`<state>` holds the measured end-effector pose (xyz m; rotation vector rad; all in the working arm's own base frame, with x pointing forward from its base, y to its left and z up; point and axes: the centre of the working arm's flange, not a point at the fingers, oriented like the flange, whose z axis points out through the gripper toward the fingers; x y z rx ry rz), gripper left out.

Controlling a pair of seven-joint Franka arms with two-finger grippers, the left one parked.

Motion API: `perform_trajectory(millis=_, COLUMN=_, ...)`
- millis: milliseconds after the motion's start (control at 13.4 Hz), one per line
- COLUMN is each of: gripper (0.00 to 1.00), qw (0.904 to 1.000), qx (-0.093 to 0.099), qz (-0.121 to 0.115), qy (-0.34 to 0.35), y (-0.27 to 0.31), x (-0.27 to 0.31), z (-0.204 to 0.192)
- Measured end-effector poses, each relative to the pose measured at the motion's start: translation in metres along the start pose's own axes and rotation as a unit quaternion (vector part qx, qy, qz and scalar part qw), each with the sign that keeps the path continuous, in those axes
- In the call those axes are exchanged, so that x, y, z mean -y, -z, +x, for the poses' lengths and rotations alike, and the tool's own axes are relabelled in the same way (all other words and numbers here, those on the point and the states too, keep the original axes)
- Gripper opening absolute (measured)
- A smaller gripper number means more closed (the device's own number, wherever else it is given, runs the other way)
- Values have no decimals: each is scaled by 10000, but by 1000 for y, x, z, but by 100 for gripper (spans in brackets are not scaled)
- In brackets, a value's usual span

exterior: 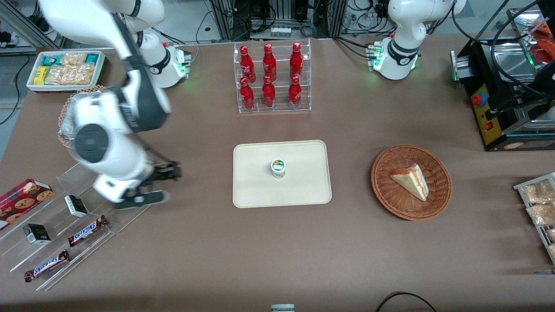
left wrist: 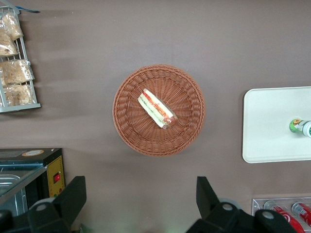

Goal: Place green gum on tray

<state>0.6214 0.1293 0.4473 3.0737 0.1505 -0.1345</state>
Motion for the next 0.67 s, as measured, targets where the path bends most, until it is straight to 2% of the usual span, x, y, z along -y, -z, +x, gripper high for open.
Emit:
perform_trajectory(millis=224, gripper=100, qw=9985, qx=-128, qz=96, qy=-521, y=14, x=-71, z=-17)
perform_trajectory(millis=449, gripper=100, qw=9977, qx=-279, qz=161, qy=-592, y=36, x=-98, z=-41)
perform_trajectory(millis=673, gripper=100, qw=9977, qx=-203, qz=181, qy=-614, y=58, x=-121, z=-69)
